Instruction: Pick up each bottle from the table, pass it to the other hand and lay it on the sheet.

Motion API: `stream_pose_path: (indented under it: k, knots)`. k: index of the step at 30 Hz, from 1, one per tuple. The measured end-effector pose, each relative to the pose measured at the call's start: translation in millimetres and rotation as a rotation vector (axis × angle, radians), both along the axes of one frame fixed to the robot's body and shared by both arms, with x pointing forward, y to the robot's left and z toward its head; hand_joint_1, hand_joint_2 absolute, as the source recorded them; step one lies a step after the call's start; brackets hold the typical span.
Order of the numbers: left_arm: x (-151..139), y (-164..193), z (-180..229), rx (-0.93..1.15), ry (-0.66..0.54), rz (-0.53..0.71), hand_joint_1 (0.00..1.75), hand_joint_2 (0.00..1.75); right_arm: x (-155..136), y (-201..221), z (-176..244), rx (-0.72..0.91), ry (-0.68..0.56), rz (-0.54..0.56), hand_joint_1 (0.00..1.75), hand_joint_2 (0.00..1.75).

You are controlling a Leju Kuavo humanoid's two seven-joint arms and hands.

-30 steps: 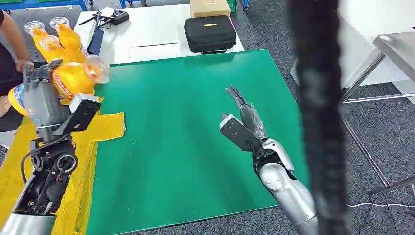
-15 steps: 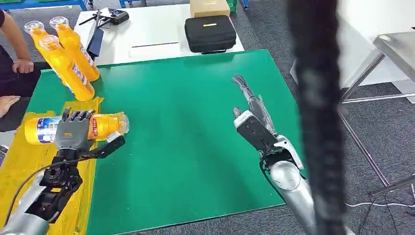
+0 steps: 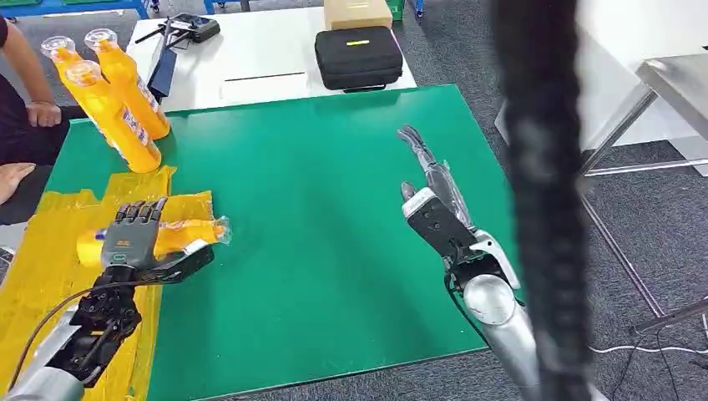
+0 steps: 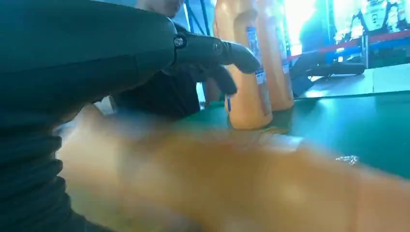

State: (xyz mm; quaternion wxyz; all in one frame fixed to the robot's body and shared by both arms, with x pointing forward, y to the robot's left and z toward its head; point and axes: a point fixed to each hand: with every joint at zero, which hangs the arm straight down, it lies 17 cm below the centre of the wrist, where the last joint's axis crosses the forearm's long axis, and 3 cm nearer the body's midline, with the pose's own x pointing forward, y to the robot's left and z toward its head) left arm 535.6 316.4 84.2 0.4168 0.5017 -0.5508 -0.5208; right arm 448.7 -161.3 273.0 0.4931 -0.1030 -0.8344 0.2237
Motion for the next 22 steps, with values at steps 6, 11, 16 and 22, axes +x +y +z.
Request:
stream_pose_path:
  k: [6, 11, 16, 22]
  knots:
    - [-5.9, -14.9, 6.0, -0.176, -0.001, -0.070, 0.00, 0.00, -8.7, -7.6, -9.6, 0.007, 0.014, -0.018, 0.00, 0.00]
    - [-13.5, -32.4, 38.5, -0.369, -0.062, -0.127, 0.00, 0.00, -11.7, -17.1, -10.0, 0.011, 0.005, -0.025, 0.00, 0.00]
    - [-17.6, -41.6, 60.5, -0.407, -0.105, -0.161, 0.00, 0.00, -11.1, -22.9, -10.9, 0.009, 0.006, -0.035, 0.00, 0.00]
    - [-25.7, -33.9, 113.2, -0.956, -0.182, -0.154, 0.00, 0.00, -14.9, -24.9, -0.8, 0.087, -0.024, 0.008, 0.00, 0.00]
